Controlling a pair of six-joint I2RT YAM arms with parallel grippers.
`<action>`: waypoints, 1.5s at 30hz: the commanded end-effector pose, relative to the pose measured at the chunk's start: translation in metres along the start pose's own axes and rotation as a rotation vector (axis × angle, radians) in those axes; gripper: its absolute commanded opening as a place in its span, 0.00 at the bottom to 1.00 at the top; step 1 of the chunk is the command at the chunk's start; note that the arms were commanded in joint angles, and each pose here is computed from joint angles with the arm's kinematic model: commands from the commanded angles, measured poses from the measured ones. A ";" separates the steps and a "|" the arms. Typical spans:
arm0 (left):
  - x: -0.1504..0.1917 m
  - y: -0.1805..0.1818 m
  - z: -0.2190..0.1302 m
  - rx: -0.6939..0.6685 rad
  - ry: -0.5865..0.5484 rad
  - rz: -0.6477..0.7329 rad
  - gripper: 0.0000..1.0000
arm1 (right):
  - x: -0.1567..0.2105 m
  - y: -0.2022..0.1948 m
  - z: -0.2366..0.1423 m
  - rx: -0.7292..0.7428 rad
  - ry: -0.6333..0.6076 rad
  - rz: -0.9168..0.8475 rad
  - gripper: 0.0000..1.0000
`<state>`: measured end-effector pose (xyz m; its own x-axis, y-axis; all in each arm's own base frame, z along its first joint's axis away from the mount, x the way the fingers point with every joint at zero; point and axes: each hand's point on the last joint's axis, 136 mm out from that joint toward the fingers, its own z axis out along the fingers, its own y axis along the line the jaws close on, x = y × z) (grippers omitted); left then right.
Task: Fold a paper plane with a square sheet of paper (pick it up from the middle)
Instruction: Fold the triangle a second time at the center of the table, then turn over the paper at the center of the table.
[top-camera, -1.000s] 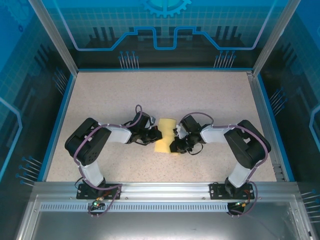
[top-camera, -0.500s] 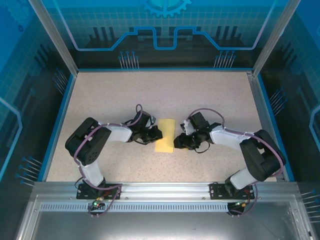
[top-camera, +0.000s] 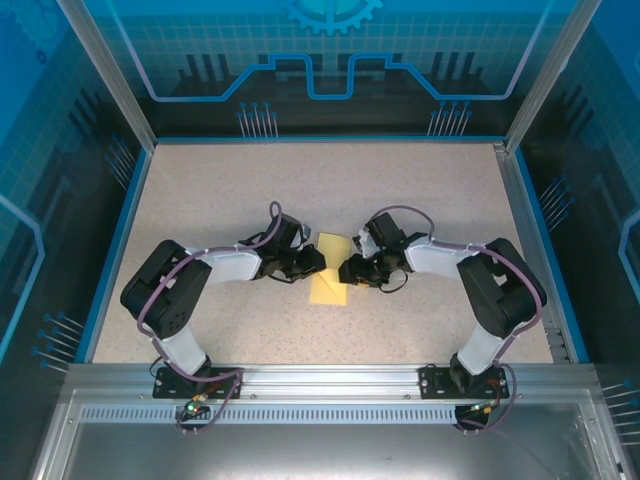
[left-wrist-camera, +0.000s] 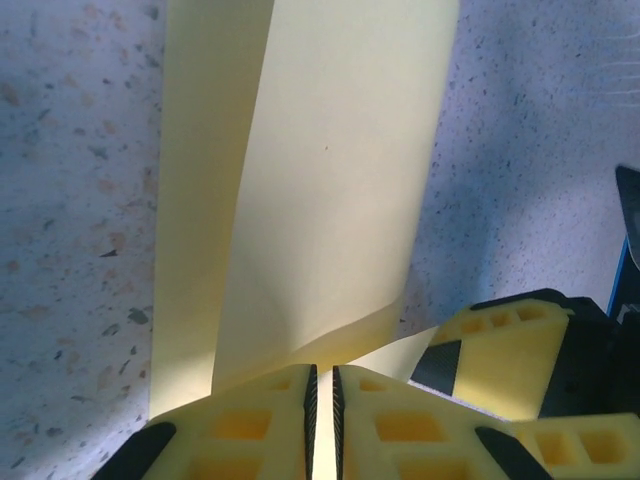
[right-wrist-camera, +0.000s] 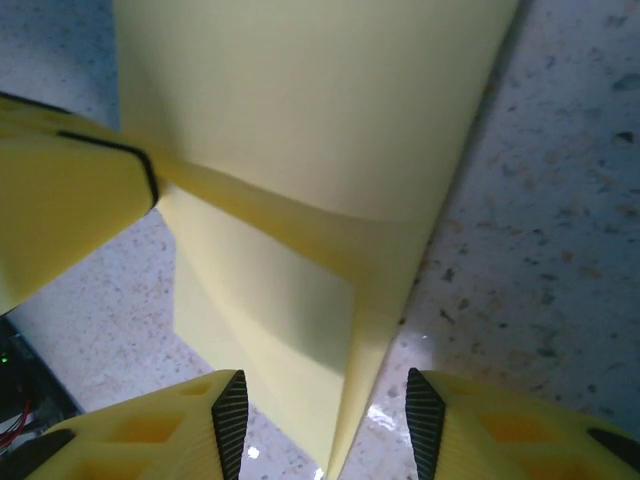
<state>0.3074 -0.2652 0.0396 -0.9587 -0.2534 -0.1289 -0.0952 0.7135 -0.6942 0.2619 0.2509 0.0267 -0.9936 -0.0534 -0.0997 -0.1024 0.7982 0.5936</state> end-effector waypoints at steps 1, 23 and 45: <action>-0.001 0.002 0.001 -0.027 0.006 0.026 0.14 | -0.013 -0.002 0.002 0.017 -0.019 0.025 0.48; 0.005 0.024 0.017 -0.097 0.050 0.011 0.12 | -0.019 0.009 0.016 -0.072 -0.031 0.091 0.38; 0.002 0.010 0.006 -0.055 0.023 0.008 0.13 | 0.007 0.005 0.017 -0.143 -0.005 0.020 0.28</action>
<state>0.3048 -0.2608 0.0149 -0.9687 -0.2255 -0.1034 -0.1082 0.7591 -0.6419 0.2692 0.2654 0.0191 -0.9932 -0.0026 -0.1162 -0.0820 0.7243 0.6845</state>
